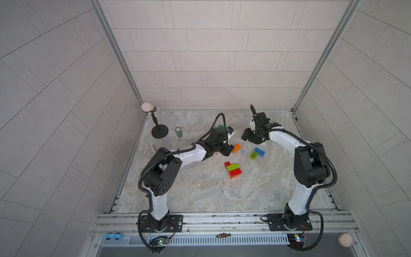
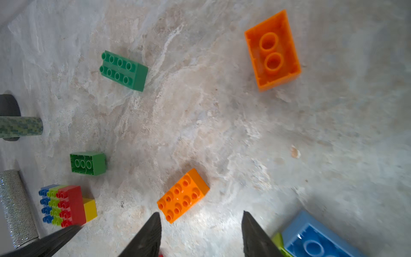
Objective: Assemble a rectangle with lego
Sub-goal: Place the lego brick at the center of the board, then pick up the lego brick from the center of the board.
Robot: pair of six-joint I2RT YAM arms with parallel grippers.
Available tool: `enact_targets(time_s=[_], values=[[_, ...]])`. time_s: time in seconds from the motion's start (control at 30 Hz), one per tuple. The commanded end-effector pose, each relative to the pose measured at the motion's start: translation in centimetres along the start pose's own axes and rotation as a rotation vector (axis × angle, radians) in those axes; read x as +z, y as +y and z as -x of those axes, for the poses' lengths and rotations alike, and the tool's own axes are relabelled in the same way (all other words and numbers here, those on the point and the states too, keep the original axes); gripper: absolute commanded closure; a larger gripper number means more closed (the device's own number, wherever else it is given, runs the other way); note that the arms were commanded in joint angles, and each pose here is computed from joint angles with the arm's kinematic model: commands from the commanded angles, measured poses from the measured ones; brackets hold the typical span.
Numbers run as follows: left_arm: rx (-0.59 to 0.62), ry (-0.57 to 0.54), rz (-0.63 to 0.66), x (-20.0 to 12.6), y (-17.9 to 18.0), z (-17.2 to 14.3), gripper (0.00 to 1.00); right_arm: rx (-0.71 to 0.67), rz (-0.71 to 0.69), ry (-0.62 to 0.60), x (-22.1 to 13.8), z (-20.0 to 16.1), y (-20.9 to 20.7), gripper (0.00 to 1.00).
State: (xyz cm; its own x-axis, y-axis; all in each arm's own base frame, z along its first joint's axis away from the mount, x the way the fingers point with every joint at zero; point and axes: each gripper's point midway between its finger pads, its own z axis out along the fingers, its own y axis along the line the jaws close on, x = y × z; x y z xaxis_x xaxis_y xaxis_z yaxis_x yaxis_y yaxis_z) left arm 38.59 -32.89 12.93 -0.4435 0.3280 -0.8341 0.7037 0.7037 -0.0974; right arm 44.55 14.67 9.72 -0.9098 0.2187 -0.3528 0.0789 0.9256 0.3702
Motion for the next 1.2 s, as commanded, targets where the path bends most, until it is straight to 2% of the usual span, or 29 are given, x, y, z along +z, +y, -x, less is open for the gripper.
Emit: enact_targets(time_s=[0.0, 0.1, 0.3, 0.6, 0.73, 1.17], values=[[-0.138, -0.139, 0.041, -2.2, 2.0, 1.4, 0.25, -0.146, -0.101, 0.080, 1.9, -1.0, 0.4, 0.34], [-0.194, -0.142, 0.094, -3.9, 3.6, 0.2, 0.25, -0.225, -0.167, 0.120, 3.6, -0.8, 0.9, 0.29], [-0.190, -0.112, 0.143, -5.4, 4.2, -1.1, 0.26, -0.329, -0.216, 0.242, 5.9, -2.4, 1.4, 0.22], [-0.180, -0.111, 0.123, -5.1, 3.9, -0.9, 0.26, -0.399, -0.245, 0.307, 4.6, -5.7, 2.5, 0.16], [-0.180, -0.105, 0.117, -5.0, 3.8, -1.1, 0.26, -0.423, -0.288, 0.311, 4.6, -6.1, 2.7, 0.17], [-0.181, -0.102, 0.090, -4.6, 3.4, -1.1, 0.26, -0.440, -0.290, 0.324, 4.9, -6.0, 2.9, 0.24]])
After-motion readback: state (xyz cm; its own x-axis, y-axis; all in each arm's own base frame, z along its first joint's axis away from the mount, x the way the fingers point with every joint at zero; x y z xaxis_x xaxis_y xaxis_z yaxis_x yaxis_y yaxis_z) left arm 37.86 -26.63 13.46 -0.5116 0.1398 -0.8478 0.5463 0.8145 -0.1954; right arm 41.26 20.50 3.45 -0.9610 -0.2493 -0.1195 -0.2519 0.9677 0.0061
